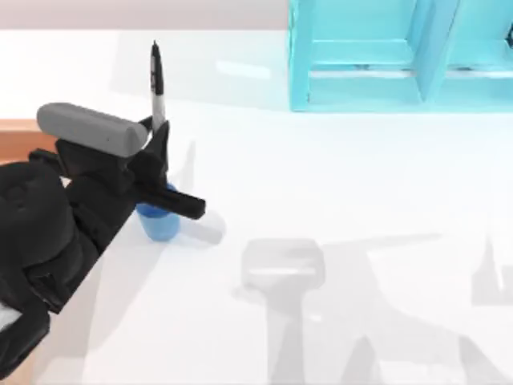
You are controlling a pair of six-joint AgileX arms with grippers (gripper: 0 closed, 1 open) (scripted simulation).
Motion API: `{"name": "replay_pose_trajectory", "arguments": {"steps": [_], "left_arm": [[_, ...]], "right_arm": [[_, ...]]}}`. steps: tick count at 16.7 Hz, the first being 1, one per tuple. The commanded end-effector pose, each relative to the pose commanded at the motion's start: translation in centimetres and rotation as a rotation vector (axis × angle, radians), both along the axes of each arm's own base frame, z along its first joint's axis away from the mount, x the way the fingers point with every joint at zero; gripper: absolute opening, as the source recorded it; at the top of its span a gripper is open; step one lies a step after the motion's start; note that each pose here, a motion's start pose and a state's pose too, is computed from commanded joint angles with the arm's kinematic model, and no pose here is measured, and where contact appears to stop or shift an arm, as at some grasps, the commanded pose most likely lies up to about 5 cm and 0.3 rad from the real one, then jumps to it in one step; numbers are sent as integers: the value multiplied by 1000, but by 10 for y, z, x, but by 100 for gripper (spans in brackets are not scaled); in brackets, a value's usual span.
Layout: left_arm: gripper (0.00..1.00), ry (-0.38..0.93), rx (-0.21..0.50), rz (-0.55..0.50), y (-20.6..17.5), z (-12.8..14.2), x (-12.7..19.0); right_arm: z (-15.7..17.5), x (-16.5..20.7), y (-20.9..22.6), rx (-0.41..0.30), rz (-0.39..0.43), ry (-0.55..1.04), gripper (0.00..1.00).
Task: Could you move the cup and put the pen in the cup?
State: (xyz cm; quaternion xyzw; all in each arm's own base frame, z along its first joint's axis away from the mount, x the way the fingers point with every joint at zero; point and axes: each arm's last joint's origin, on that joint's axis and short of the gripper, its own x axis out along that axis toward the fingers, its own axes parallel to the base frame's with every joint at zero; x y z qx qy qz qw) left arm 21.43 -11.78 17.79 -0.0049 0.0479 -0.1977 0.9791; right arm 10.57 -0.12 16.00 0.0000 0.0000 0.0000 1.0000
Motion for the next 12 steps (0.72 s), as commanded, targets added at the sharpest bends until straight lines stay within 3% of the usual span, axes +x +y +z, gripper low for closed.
{"name": "replay_pose_trajectory", "arguments": {"steps": [5,12], "left_arm": [[0,-193,-52,48,27,-1,-28],[0,-215,-55,52,29,-1,-32]], "right_arm": [[0,0,0,0,0,0,100],[0,0,0,0,0,0,100]]}}
